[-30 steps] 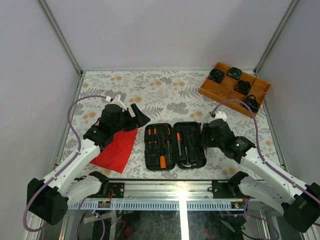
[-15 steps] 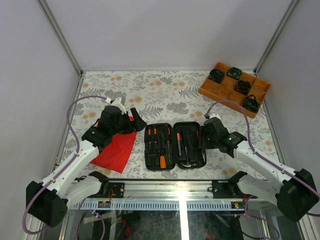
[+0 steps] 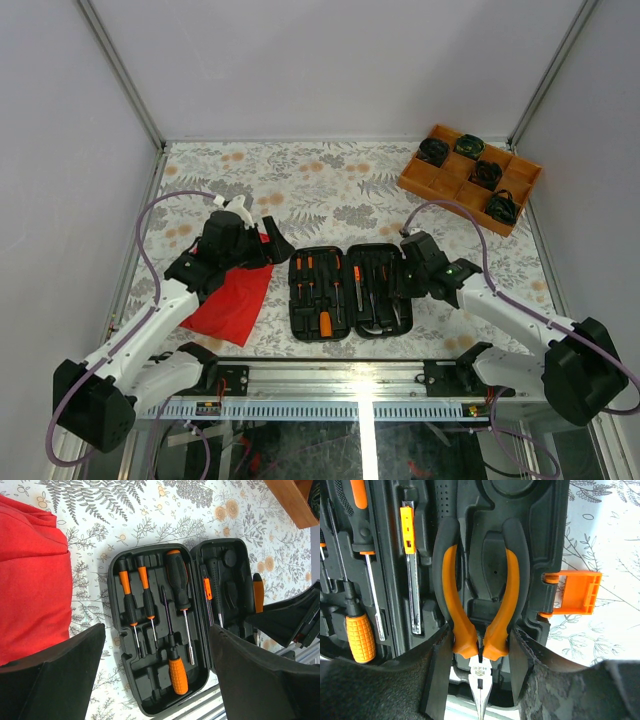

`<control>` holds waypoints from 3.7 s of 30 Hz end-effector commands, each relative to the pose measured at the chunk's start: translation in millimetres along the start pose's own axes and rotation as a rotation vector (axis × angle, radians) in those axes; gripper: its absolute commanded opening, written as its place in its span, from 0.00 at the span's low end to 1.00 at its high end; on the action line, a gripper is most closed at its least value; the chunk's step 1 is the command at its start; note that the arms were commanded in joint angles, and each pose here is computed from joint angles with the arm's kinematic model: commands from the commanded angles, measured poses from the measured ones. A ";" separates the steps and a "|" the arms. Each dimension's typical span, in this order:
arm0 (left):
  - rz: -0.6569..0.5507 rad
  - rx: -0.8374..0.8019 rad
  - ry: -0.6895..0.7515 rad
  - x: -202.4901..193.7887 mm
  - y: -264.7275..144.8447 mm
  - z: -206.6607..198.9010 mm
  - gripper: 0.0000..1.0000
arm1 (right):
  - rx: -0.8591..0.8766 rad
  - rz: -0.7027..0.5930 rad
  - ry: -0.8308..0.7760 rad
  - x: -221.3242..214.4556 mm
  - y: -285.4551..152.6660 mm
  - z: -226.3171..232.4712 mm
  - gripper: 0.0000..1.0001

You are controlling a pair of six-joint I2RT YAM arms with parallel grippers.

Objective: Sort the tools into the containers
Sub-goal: Place the pliers in the storage box.

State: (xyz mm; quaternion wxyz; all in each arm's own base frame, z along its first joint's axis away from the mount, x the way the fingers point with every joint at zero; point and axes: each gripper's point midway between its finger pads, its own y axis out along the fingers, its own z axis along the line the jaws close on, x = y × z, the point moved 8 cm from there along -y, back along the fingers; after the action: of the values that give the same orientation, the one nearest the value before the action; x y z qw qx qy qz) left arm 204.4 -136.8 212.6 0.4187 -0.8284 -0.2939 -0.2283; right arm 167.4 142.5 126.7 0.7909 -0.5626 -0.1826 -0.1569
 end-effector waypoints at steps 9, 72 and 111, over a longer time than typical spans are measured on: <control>-0.019 -0.052 0.013 8.9 -4.0 -8.1 0.84 | -0.059 -0.022 0.036 9.4 15.2 -0.3 0.01; -0.003 -0.048 0.009 7.3 -0.1 -7.1 0.84 | -0.157 0.202 -0.163 -3.4 16.0 13.8 0.26; 0.004 -0.052 0.010 7.2 1.0 -7.5 0.84 | -0.243 0.615 -0.188 -77.2 73.2 -14.0 0.00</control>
State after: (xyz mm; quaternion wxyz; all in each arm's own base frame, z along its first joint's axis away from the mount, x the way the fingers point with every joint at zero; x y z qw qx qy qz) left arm 204.1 -140.0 209.6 0.4140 -0.8373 -0.2790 -0.2230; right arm 171.8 161.1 100.9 0.7136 -0.6851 -0.1444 0.0245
